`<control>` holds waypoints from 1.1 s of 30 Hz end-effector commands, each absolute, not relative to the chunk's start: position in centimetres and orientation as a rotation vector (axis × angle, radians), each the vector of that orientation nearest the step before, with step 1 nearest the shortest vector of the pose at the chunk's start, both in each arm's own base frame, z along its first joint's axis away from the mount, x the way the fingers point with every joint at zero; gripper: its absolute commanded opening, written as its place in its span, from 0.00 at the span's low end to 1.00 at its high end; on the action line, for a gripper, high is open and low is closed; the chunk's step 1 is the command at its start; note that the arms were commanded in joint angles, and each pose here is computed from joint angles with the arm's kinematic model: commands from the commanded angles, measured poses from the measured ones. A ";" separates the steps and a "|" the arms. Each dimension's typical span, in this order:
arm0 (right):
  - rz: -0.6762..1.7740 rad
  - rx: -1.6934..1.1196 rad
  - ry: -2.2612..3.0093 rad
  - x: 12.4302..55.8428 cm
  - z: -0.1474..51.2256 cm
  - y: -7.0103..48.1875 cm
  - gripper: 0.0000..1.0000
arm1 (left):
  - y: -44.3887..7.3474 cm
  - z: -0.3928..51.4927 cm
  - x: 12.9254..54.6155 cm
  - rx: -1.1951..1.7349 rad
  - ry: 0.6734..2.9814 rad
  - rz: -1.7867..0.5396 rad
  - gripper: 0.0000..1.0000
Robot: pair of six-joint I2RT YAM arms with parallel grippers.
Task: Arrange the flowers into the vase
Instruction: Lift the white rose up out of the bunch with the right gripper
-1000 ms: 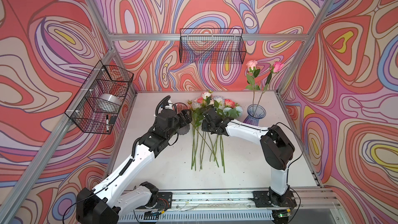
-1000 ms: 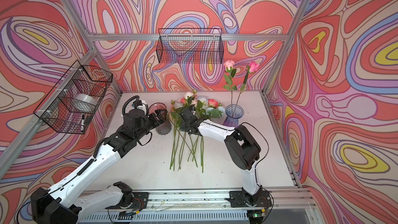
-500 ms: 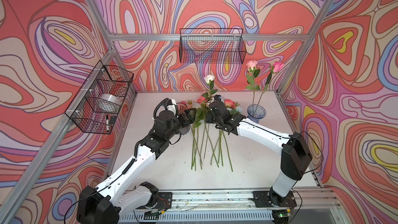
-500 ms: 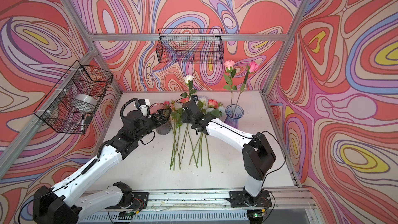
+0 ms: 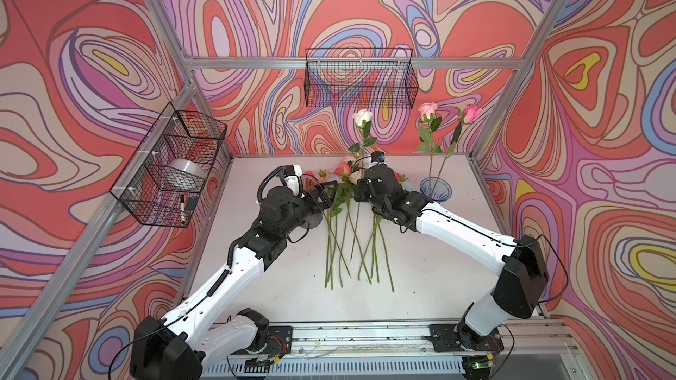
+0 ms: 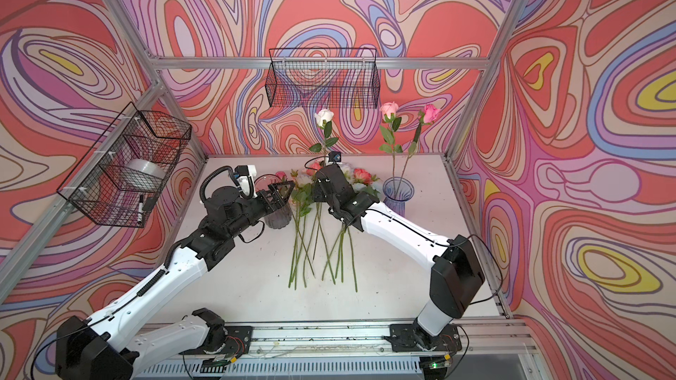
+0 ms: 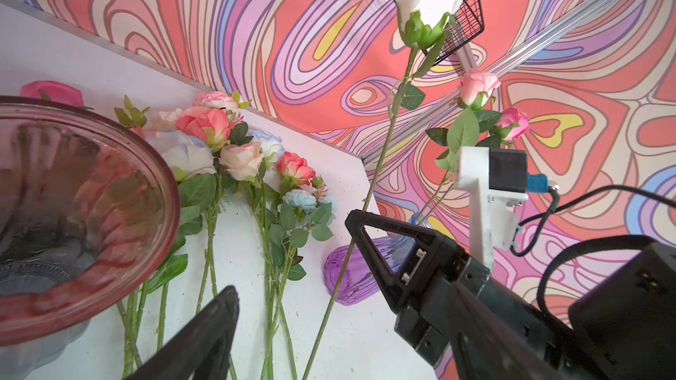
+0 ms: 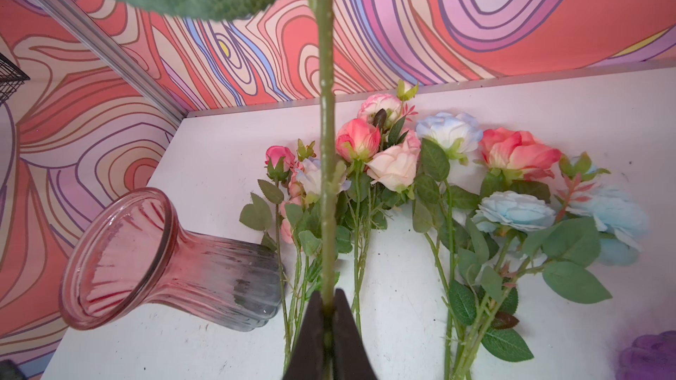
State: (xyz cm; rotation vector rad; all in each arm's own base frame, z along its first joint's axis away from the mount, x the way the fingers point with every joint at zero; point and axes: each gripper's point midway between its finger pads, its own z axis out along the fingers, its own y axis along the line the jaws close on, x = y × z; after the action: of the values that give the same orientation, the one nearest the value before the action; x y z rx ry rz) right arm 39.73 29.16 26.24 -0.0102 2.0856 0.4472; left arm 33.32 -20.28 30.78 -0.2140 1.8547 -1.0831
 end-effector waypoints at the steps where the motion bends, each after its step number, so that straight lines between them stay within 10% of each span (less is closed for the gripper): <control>1: 0.430 -0.021 2.031 39.1 28.1 28.4 0.02 | -21.5 31.6 33.3 -0.153 1.829 -1.165 0.88; 33: -0.113 0.256 1.483 39.1 48.4 8.6 0.01 | -37.0 30.1 21.4 0.678 1.933 -1.506 0.82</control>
State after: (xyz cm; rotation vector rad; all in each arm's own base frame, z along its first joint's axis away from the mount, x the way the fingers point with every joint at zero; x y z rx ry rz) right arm 39.30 10.69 44.96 0.1874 1.5803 -0.0785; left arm 21.84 -36.88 28.55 0.6318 1.9833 -1.5041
